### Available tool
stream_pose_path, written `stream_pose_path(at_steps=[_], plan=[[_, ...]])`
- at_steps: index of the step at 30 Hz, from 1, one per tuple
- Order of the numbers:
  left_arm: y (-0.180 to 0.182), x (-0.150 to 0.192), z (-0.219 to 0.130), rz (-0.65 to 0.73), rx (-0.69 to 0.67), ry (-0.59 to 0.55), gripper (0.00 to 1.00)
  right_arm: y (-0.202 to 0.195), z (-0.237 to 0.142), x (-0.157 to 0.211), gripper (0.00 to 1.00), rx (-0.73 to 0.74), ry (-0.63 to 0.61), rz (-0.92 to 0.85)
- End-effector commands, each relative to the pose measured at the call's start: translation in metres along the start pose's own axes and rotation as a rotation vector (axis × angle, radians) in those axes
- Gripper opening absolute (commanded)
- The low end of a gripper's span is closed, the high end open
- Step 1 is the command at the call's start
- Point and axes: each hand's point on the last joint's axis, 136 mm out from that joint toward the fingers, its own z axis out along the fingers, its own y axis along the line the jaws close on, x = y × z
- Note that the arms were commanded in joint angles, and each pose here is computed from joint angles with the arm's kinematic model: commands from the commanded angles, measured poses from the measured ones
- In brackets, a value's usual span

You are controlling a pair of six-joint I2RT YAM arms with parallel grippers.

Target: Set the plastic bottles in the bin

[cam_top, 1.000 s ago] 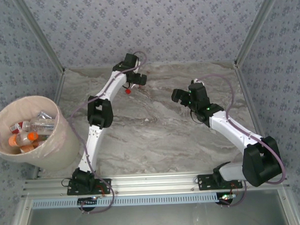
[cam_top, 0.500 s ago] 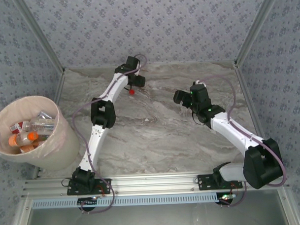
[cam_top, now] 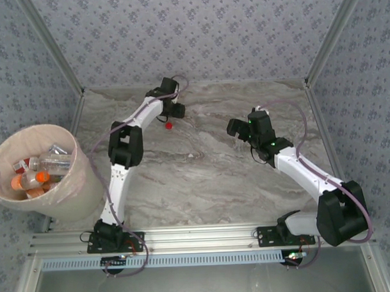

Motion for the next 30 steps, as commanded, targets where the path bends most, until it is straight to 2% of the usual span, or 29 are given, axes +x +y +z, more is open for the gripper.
stream_pose_path(at_steps=[1,17,24,30], plan=[[-0.003,-0.018,-0.03,-0.037,0.029,-0.106,0.51,-0.005,-0.005,-0.003,1.0,0.01,-0.017,0.004],[0.003,0.043,-0.079,-0.137,0.056,-0.128,0.48,-0.001,-0.005,-0.001,1.0,-0.021,-0.017,0.043],[0.004,0.082,-0.1,-0.161,0.028,-0.108,0.48,0.0,-0.009,-0.002,1.0,-0.032,-0.022,0.046],[-0.01,0.084,-0.163,-0.123,-0.01,-0.227,0.48,-0.002,-0.011,0.002,1.0,-0.036,-0.02,0.047]])
